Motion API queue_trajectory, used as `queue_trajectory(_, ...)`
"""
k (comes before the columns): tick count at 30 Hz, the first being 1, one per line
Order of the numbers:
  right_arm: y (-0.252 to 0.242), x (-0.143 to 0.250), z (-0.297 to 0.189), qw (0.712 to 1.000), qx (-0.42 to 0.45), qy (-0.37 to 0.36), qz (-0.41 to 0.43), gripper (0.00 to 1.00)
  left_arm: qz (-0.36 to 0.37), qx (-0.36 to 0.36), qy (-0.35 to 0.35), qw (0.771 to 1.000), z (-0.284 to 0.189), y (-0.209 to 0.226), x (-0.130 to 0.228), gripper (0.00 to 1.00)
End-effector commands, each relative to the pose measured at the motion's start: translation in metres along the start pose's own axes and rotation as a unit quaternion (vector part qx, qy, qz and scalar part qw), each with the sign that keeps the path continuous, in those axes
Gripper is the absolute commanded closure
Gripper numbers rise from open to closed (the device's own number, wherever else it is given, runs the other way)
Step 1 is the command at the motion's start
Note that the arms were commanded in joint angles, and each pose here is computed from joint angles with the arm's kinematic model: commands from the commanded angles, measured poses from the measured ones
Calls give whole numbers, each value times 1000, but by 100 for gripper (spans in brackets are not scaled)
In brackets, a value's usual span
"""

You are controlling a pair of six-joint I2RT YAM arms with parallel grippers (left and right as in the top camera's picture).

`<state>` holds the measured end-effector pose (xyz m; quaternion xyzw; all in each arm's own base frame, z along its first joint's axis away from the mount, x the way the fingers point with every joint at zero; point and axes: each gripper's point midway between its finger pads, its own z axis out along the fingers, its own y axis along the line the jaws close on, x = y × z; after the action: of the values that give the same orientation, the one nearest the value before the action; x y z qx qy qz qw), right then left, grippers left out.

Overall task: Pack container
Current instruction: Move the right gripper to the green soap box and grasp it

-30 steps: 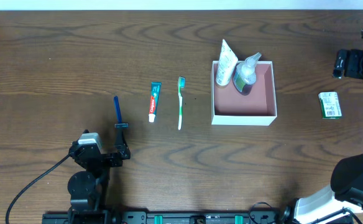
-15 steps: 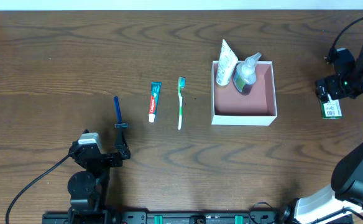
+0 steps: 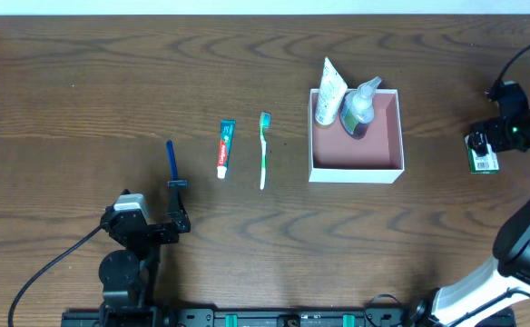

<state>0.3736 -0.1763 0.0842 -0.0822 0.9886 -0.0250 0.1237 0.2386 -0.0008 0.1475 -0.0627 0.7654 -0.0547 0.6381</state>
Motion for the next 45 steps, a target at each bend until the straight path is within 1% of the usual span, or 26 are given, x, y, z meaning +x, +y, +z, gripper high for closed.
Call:
queue_trajectory(1,1,8,18,999,-16,20,25,1,6,2,20,1000,1,1,14,2)
queue_trajectory(5,3,14,34,998,-27,36,35,1,6,2,20,1000,1,1,14,2)
queue_trajectory(10,-4,20,45,997,-20,49,53,1,6,2,20,1000,1,1,14,2)
queue_trajectory(28,-1,42,81,992,-50,89,68,2,6,2,20,1000,1,1,14,2)
queue_trajectory(34,-2,42,81,992,-46,91,69,12,6,2,20,1000,1,1,14,2)
queue_trajectory(38,-11,45,81,991,-21,99,89,20,6,2,20,1000,1,1,14,2)
queue_trajectory(40,-11,45,81,991,-21,99,91,26,6,2,20,1000,1,1,14,2)
queue_trajectory(43,-11,44,82,991,-20,98,91,38,6,2,20,1000,1,1,14,2)
queue_trajectory(45,-12,43,82,990,-17,96,99,40,6,2,20,1000,1,1,14,2)
